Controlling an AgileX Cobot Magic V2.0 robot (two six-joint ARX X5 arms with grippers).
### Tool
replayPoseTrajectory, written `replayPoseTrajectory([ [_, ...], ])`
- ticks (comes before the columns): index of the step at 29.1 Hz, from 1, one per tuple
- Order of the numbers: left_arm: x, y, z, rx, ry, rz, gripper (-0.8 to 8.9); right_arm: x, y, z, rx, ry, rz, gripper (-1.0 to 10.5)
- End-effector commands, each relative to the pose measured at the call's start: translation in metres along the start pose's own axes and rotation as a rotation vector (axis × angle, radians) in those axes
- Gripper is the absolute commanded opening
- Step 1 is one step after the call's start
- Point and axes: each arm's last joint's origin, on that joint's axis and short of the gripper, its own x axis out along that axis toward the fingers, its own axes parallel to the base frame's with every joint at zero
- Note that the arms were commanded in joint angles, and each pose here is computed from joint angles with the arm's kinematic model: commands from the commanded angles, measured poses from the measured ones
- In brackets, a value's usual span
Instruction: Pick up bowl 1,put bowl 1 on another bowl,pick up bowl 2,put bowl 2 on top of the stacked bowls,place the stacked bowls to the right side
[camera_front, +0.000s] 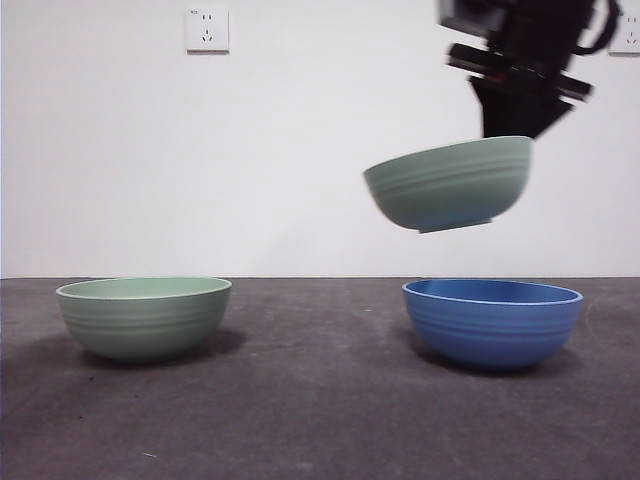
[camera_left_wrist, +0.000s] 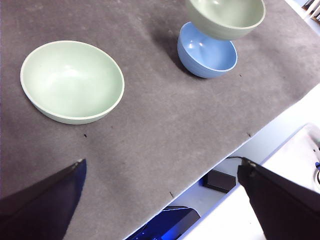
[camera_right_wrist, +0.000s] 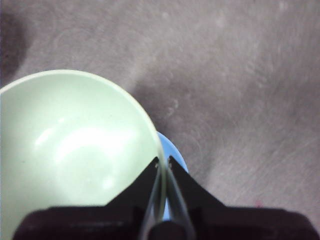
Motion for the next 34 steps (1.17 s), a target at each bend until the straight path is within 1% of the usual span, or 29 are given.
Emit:
replayPoseTrajectory([
  [1, -0.001, -0.001, 0.001, 0.014, -0.008, -0.004, 5.97, 0.005, -0.01, -0.006, 0.05, -0.002, 0.043, -0.1],
  [4, -0.001, -0.001, 0.001, 0.014, -0.008, -0.003, 5.97, 0.01, -0.018, -0.013, 0.075, 0.014, 0.042, -0.1],
  [7, -0.001, -0.001, 0.002, 0.017, -0.015, -0.002, 5.96, 0.019, -0.021, -0.023, 0.085, 0.04, 0.045, -0.1],
  [20, -0.001, -0.001, 0.002, 0.003, -0.019, -0.001, 5.97, 0.06, -0.019, -0.055, 0.085, 0.045, 0.043, -0.1],
  [25, -0.001, 0.0, 0.002, 0.003, -0.018, 0.002, 5.97, 0.067, -0.019, -0.06, 0.078, 0.029, 0.029, -0.1],
  [30, -0.001, 0.001, 0.002, 0.003, -0.013, 0.036, 5.97, 0.068, -0.019, -0.061, 0.059, 0.024, 0.03, -0.1],
  [31, -0.001, 0.001, 0.002, 0.003, -0.013, 0.037, 5.97, 0.068, -0.019, -0.061, 0.059, 0.025, 0.032, 0.2],
  [34, 0.001, 0.002, 0.003, -0.005, -0.001, 0.043, 5.97, 0.068, -0.019, -0.062, 0.069, 0.031, 0.039, 2.0],
])
